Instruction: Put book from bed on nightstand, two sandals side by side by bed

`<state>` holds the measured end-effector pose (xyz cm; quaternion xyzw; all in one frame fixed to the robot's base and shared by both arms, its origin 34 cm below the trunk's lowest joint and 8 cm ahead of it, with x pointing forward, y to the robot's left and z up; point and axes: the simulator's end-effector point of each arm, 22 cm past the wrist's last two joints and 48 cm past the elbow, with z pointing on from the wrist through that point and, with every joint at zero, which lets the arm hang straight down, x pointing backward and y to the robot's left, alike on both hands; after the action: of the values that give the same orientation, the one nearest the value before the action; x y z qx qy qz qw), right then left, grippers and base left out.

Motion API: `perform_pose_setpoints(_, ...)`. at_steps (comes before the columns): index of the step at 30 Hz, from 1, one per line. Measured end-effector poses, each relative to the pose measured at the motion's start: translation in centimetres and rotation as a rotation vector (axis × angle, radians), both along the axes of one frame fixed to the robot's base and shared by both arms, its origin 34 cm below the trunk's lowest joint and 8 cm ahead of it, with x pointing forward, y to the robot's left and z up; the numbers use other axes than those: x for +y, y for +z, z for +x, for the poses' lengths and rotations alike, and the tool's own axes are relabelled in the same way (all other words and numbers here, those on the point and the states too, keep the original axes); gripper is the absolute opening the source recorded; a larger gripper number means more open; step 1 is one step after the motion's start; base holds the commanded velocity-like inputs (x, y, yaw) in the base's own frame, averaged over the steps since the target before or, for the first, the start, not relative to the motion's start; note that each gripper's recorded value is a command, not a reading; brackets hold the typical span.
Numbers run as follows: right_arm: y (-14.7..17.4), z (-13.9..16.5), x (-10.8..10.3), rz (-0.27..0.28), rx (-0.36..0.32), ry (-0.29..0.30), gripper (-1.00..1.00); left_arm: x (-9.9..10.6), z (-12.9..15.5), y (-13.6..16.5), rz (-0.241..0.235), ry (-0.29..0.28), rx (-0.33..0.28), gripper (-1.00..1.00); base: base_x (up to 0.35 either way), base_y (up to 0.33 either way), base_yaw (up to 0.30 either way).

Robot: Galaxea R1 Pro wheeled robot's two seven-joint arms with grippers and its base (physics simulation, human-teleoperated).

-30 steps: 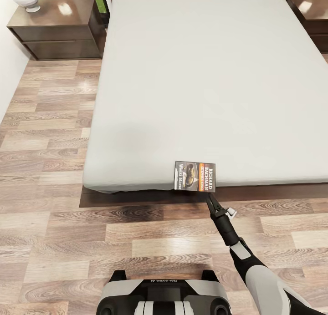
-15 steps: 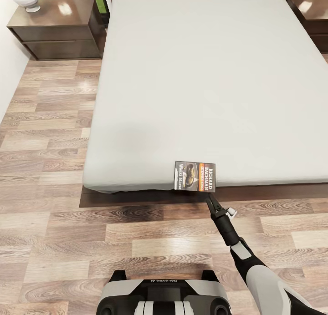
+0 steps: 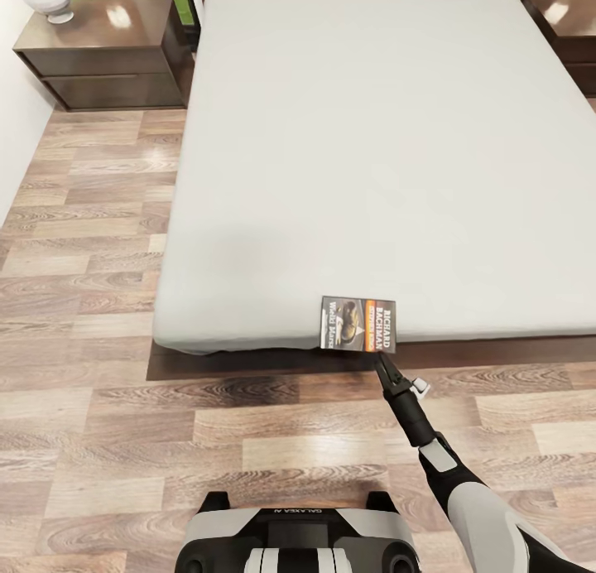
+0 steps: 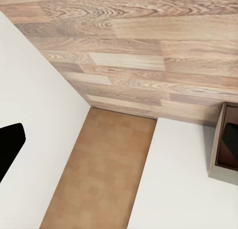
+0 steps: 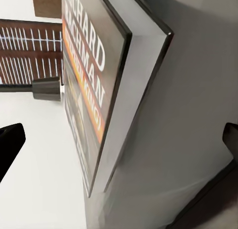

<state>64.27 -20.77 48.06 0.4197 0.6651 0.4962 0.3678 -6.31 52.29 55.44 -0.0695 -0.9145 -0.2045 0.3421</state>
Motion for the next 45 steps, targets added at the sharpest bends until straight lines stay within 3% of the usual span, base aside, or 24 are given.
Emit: perform_pose_setpoints(45,-0.08,-0.04,0.08,-0.002,0.003,0.005,1.0,-0.22,0.04,-0.14,-0.003,-0.001,-0.005,1.0,0.018,0.019,0.0)
